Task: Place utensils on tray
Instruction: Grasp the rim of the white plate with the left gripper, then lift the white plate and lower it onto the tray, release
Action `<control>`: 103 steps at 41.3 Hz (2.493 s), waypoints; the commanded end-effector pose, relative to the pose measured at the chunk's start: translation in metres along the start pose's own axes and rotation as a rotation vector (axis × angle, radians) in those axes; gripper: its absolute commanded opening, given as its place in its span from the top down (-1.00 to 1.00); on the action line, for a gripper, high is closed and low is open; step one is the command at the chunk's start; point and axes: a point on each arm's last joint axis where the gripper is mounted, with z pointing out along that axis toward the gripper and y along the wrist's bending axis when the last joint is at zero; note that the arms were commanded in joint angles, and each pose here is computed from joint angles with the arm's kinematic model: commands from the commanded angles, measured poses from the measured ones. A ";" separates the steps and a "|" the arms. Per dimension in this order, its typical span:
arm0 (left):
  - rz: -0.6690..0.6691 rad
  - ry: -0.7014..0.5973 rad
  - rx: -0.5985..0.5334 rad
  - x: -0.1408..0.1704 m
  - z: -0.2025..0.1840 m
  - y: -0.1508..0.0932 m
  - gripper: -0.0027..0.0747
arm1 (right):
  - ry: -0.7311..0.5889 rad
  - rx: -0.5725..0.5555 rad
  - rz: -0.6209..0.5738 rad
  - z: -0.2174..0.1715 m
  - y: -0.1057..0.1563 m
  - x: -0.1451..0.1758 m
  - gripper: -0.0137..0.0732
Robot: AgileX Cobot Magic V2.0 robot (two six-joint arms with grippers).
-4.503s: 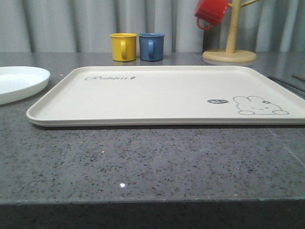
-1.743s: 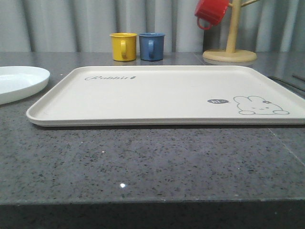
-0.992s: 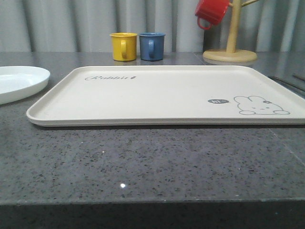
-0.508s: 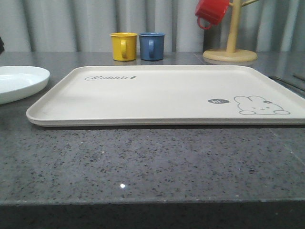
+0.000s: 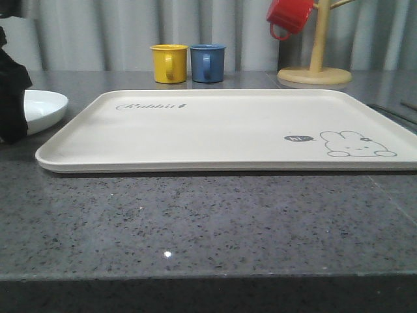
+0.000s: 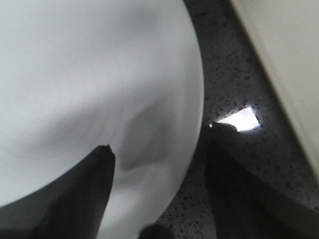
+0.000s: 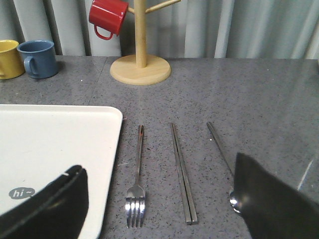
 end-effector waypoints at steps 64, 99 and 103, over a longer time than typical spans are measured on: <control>0.451 -0.299 0.139 -0.078 -0.083 -0.159 0.98 | -0.102 0.002 -0.003 -0.002 0.000 -0.018 -0.74; 0.428 -0.151 0.215 -0.092 -0.079 -0.170 -0.07 | -0.102 0.002 -0.003 -0.002 0.000 -0.018 -0.74; 0.424 -0.174 0.200 -0.095 -0.094 -0.164 -0.04 | -0.102 0.002 -0.003 -0.002 0.000 -0.018 -0.74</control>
